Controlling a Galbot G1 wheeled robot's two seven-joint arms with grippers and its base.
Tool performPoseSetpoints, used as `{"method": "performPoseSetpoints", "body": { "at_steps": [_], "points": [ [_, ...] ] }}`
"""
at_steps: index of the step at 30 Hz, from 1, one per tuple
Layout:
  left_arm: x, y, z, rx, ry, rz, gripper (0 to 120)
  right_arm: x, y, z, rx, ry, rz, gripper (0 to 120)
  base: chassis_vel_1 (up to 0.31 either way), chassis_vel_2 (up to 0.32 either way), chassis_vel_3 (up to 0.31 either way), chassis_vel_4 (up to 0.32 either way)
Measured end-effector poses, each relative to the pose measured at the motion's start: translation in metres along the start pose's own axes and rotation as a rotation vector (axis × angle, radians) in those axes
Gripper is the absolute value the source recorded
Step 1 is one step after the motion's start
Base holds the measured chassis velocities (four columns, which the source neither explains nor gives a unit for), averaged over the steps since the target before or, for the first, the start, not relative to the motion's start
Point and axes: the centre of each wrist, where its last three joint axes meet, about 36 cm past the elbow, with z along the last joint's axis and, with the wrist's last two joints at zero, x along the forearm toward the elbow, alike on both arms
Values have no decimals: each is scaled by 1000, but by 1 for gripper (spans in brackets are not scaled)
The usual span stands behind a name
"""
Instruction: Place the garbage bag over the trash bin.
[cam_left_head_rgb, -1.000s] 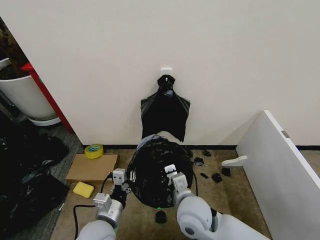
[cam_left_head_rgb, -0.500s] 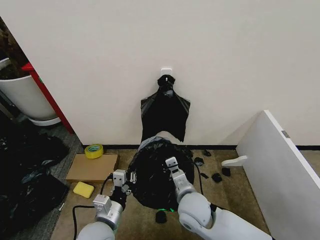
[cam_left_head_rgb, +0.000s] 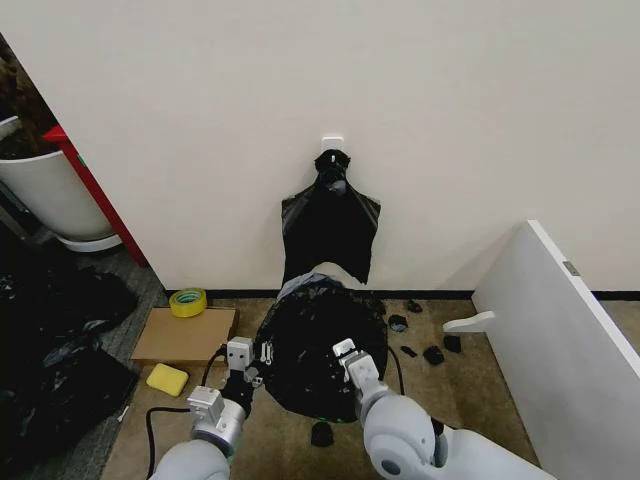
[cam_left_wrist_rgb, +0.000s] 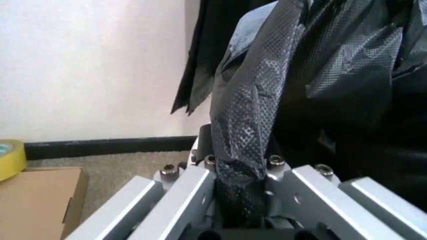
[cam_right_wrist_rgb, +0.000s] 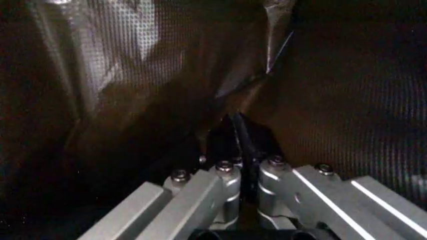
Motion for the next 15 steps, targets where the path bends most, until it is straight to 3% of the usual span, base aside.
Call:
{"method": "performPoseSetpoints", "body": {
  "at_steps": [8,15],
  "points": [
    [-1,2,4,-12,7,-4,0,6,3,6,89,-54,19,0,0,0,0,0],
    [-4,5,20,-50,-3,12,0,1,9,-34,-65,-30,-87,0,0,0,0,0]
  ]
}}
